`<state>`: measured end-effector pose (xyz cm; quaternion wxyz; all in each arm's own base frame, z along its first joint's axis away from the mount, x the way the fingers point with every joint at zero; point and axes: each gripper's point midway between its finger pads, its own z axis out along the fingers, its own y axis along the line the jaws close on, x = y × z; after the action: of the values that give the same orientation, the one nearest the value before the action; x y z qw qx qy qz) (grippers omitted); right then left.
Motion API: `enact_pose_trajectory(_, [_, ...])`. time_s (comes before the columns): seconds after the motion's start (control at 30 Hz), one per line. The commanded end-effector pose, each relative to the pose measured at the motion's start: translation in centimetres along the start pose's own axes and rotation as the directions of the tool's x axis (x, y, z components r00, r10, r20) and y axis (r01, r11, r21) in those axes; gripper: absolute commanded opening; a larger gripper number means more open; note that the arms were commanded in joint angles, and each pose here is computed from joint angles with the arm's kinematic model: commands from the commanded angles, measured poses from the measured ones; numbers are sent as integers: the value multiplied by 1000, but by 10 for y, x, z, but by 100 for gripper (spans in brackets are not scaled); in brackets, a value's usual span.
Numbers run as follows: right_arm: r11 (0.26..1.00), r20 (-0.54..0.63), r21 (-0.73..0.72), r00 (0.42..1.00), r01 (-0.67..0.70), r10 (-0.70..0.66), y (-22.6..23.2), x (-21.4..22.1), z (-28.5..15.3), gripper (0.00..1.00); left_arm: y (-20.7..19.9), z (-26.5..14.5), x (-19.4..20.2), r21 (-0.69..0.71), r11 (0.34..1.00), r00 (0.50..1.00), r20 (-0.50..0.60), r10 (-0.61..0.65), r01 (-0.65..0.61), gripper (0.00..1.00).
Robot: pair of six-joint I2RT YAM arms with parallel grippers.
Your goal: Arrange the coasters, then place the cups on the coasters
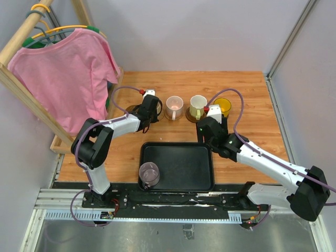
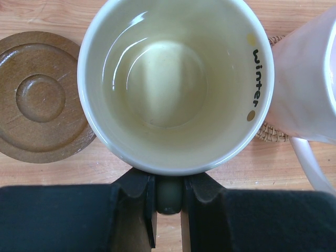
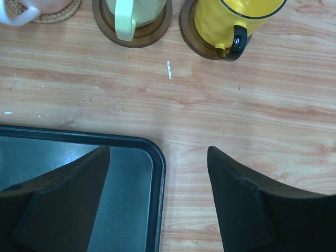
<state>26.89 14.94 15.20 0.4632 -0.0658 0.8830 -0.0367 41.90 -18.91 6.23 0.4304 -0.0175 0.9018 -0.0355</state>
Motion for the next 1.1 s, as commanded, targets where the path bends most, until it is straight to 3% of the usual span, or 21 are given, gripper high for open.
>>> enact_pose_trajectory(0.0, [1000, -2, 9, 1000, -16, 16, -1, 0, 2, 76, -7, 4, -13, 31, 999, 999, 45, -18, 16, 1])
enact_pose_trajectory(0.13, [1000, -2, 4, 1000, -18, 19, 1, -2, 3, 76, -6, 2, -15, 31, 1000, 999, 44, 0, -1, 14])
enact_pose_trajectory(0.37, [1000, -4, -10, 1000, -20, 20, 5, -3, 3, 76, -5, -4, -20, 24, 1000, 999, 43, 18, -19, 57])
enact_pose_trajectory(0.43, [1000, -5, -14, 1000, -21, 21, 5, -3, 3, 76, -5, -7, -22, 26, 999, 999, 46, 19, -21, 65])
enact_pose_trajectory(0.87, [999, 1, -19, 1000, -30, 30, 4, -5, 0, 76, 9, -64, -44, 46, 999, 994, 104, -25, 20, 77])
enact_pose_trajectory(1.07, [999, 0, -24, 999, -33, 33, 3, -3, -1, 76, 21, -114, -18, 91, 994, 995, 78, -63, 56, 79])
